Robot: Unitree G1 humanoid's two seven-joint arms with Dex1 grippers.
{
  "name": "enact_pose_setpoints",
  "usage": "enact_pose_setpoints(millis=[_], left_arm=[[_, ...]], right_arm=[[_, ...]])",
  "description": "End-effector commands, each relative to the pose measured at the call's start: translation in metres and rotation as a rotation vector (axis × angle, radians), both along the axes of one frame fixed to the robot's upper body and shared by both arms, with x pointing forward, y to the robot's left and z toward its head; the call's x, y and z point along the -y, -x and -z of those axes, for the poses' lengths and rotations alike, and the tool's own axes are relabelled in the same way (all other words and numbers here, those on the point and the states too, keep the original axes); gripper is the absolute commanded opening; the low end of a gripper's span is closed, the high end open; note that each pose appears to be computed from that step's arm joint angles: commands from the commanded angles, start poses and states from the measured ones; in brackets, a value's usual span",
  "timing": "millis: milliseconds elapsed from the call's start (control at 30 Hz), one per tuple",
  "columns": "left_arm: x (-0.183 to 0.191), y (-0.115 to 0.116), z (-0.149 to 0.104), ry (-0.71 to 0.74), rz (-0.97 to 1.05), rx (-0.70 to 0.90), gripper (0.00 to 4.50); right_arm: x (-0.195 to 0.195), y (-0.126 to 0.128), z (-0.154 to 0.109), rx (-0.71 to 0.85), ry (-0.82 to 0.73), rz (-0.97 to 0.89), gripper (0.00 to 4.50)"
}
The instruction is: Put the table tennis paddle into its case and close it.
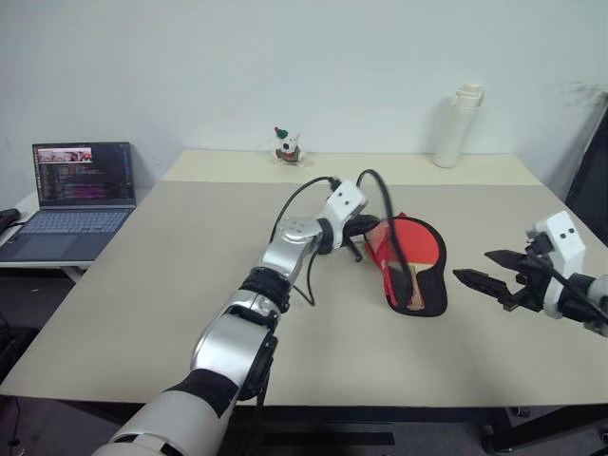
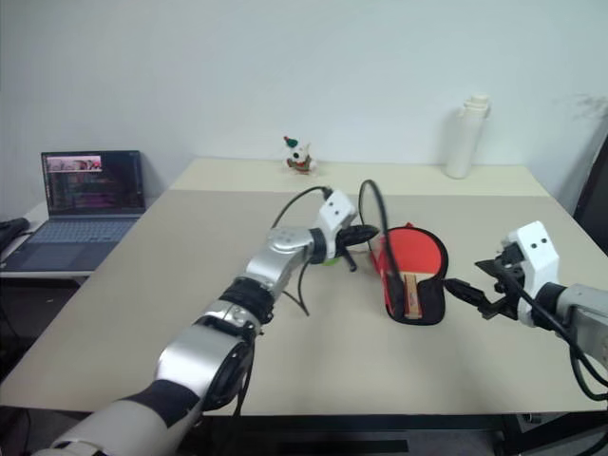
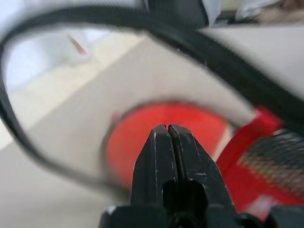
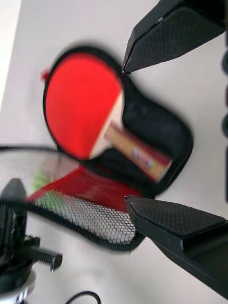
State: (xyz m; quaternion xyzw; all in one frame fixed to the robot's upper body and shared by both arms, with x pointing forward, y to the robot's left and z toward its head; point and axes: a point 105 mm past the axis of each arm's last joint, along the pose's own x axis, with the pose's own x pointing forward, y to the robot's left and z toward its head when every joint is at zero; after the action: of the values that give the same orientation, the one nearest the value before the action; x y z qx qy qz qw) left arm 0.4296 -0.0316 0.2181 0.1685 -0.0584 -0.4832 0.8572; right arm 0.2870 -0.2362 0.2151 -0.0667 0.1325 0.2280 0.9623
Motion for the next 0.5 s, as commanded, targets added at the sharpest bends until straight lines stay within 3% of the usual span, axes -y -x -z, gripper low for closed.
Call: enact_pose_setpoints(millis=[33,267,500], left_arm=[[0.018,0.0,-0.024,0.04,-0.017,0.066,0.08],[-0.002,-0.006,-0.01,0.013,-0.036,0.055,0.08],[-0.056,-0.011,0.013,0.026,-0.085,0.003,0.08]], right_arm=[[0.009,0.0,-0.013,0.053,0.019,0.047,4.5],[-0.001,-0.012,0.0,0.033,0.0,0.042,4.5],[-0.005,-0.04,0.008,0.016,-0.027,0.055,4.5]])
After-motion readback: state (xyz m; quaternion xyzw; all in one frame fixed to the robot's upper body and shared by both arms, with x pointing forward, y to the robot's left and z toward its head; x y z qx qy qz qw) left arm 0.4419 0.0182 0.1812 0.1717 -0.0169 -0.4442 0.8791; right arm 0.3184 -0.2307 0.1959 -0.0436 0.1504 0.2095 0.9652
